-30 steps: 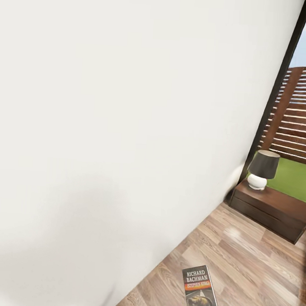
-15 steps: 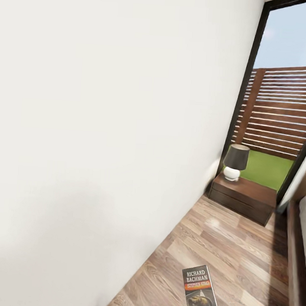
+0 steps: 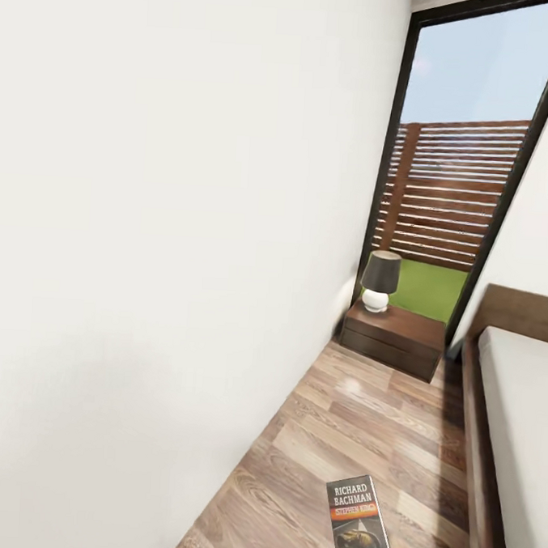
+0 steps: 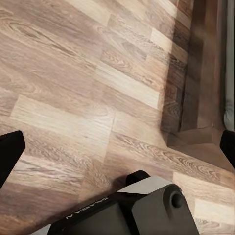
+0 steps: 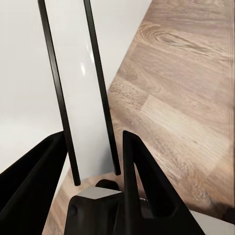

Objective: In the bedroom, move the book from the bed onto either nightstand, and place the two sandals side by side next to the bed.

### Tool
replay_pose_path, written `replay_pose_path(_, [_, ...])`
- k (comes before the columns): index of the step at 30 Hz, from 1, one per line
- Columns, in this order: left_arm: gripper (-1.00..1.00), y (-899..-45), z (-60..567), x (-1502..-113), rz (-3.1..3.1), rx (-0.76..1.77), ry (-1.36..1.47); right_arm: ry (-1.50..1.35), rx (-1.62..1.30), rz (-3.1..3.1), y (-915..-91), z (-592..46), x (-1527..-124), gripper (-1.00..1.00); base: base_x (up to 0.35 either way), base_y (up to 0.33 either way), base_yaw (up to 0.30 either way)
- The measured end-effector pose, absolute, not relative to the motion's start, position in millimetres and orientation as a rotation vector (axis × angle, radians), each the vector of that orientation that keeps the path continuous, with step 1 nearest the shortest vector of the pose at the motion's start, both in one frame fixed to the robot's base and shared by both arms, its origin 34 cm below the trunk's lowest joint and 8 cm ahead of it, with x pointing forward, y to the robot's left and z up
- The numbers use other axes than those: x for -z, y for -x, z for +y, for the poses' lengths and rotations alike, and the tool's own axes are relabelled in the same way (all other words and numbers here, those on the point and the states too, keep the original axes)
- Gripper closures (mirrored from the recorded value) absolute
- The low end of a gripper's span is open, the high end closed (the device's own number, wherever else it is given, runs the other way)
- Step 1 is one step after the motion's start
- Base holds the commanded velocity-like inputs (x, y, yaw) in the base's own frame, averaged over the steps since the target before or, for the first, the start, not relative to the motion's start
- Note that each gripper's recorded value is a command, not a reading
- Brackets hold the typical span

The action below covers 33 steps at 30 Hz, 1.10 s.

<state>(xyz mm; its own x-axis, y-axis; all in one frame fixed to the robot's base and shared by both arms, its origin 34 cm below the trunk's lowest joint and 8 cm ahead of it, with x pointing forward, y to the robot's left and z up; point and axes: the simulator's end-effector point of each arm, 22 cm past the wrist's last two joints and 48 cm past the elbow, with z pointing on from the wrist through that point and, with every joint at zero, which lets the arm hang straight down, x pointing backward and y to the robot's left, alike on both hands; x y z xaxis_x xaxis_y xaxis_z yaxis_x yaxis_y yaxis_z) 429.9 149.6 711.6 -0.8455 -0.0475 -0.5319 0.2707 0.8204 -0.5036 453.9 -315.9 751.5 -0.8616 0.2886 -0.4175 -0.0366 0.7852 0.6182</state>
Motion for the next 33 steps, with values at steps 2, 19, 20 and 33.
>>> replay_pose_path(2, [-1.00,-430.0,149.7,-711.6,2.463,0.790,-0.164,-0.188,-0.871,2.473,-453.9,-315.9,-751.5,1.00,0.000,0.000,-0.300])
replay_pose_path(19, [-1.00,-429.4,149.4,-711.8,2.464,0.791,-0.165,-0.188,-0.871,2.472,-453.7,-315.9,-751.8,1.00,0.186,0.000,-0.300])
replay_pose_path(20, [-1.00,-429.5,149.3,-711.8,2.464,0.791,-0.165,-0.189,-0.871,2.472,-453.8,-315.9,-751.8,1.00,0.209,0.000,-0.300])
replay_pose_path(33, [-1.00,-430.0,149.7,-711.7,2.463,0.790,-0.163,-0.188,-0.871,2.473,-454.0,-315.9,-751.5,1.00,0.037,0.000,-0.300])
